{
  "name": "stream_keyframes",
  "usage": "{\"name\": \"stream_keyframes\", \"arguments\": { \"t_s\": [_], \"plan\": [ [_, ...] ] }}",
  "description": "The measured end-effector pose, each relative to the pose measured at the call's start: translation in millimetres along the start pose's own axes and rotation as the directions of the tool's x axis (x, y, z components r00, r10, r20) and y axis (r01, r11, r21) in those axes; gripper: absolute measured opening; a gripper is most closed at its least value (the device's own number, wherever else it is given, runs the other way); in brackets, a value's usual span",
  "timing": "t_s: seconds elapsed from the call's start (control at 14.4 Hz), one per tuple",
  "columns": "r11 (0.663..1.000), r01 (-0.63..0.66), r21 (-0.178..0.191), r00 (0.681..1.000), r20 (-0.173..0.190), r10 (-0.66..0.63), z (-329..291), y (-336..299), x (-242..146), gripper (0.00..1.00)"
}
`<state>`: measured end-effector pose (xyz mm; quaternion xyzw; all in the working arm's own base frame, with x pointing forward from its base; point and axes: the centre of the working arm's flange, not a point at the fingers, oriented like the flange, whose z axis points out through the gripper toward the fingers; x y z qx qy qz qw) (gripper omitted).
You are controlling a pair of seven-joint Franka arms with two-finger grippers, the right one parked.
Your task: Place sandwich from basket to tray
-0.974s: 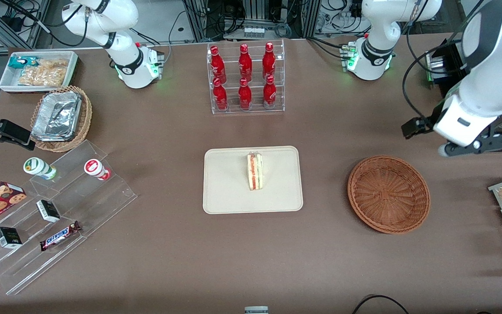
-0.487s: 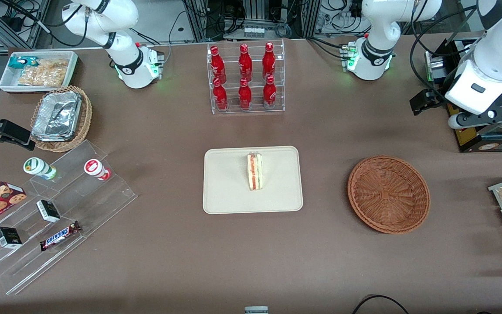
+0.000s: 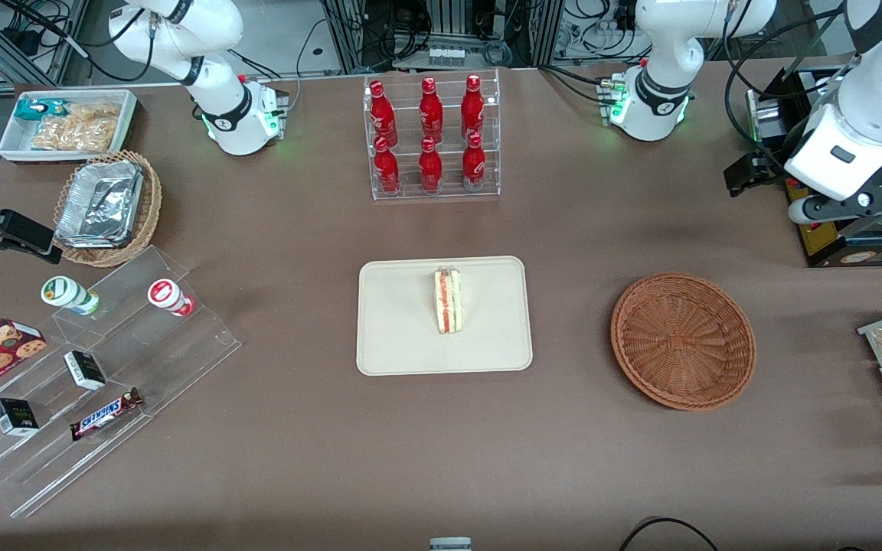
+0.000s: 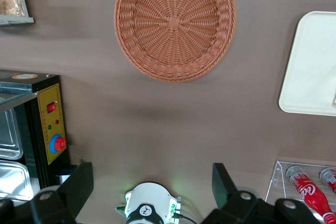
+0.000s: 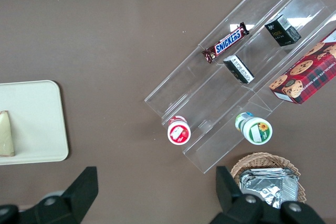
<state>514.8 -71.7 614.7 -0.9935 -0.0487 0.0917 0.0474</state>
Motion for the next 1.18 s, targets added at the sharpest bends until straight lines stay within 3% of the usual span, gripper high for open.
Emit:
{"name": "stream_keyframes", "arguments": {
  "t_s": [0.49, 0.83, 1.18],
  "plan": [
    [1.000, 0.000, -0.002, 1.000, -0.001, 0.000, -0.7, -2.7, 0.8, 1.00],
    [1.000, 0.012, -0.012, 0.999, -0.029, -0.013, -14.2, -9.4, 1.5, 1.00],
    [1.000, 0.013, -0.011, 1.000, -0.021, -0.013, -16.2, -10.0, 0.3, 1.00]
  ]
}}
